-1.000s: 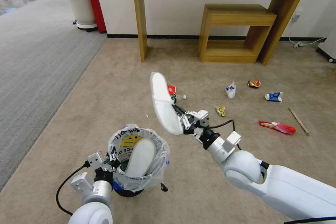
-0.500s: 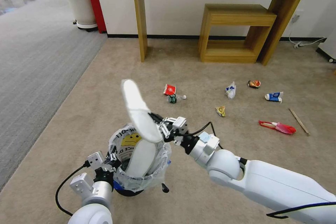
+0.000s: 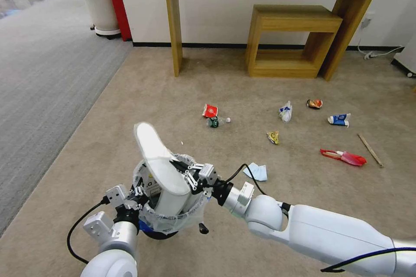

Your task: Pick up the trash bin and place the garbage on the floor into it.

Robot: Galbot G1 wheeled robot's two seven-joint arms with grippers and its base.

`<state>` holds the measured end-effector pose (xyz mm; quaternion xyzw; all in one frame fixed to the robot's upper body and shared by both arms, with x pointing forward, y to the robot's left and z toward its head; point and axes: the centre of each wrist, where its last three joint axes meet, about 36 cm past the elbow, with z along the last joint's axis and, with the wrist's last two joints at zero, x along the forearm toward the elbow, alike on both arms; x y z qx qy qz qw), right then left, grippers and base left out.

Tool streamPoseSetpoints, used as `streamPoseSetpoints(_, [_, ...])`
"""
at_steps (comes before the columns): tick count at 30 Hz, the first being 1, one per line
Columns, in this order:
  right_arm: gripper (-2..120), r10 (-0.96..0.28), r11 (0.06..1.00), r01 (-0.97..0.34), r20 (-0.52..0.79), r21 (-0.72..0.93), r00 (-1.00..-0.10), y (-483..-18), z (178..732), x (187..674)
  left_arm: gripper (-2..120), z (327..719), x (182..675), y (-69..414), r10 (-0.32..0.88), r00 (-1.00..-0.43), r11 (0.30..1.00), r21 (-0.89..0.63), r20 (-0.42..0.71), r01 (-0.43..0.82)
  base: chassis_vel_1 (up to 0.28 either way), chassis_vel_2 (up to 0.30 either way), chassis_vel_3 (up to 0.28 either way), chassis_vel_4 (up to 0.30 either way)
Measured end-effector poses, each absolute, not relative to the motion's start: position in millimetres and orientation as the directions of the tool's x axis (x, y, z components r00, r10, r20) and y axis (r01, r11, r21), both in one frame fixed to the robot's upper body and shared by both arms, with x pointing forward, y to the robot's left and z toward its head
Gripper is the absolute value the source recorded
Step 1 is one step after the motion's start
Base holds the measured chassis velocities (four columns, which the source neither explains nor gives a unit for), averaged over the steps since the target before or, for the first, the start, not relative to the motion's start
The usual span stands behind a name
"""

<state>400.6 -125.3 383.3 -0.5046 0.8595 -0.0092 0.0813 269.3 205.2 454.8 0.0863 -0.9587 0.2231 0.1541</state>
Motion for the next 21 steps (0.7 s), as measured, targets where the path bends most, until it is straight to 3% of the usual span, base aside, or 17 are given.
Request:
streamPoseSetpoints(13, [1,-0.876,0.481,-0.867,-0.103,-0.129,-0.471,-125.4,364.0,401.4,3,456.6,270.6,205.9,-0.093,-0.940,0.883,-0.409,0.329,-0.231,0.000,0.000,0.000,0.000])
streamPoseSetpoints(16, [7,-0.876,0.481,-0.866,-0.103,-0.133,-0.471,-125.3,363.9,402.5,3,456.8,270.3,205.5,-0.092,-0.940,0.882,-0.410,0.330,-0.230,0.000,0.000,0.000,0.000])
streamPoseSetpoints(21, [29,-0.874,0.486,-0.861,-0.101,-0.151,-0.475,-127.0,366.5,405.1,3,457.1,269.5,205.0,-0.093,-0.939,0.883,-0.410,0.330,-0.231,0.000,0.000,0.000,0.000])
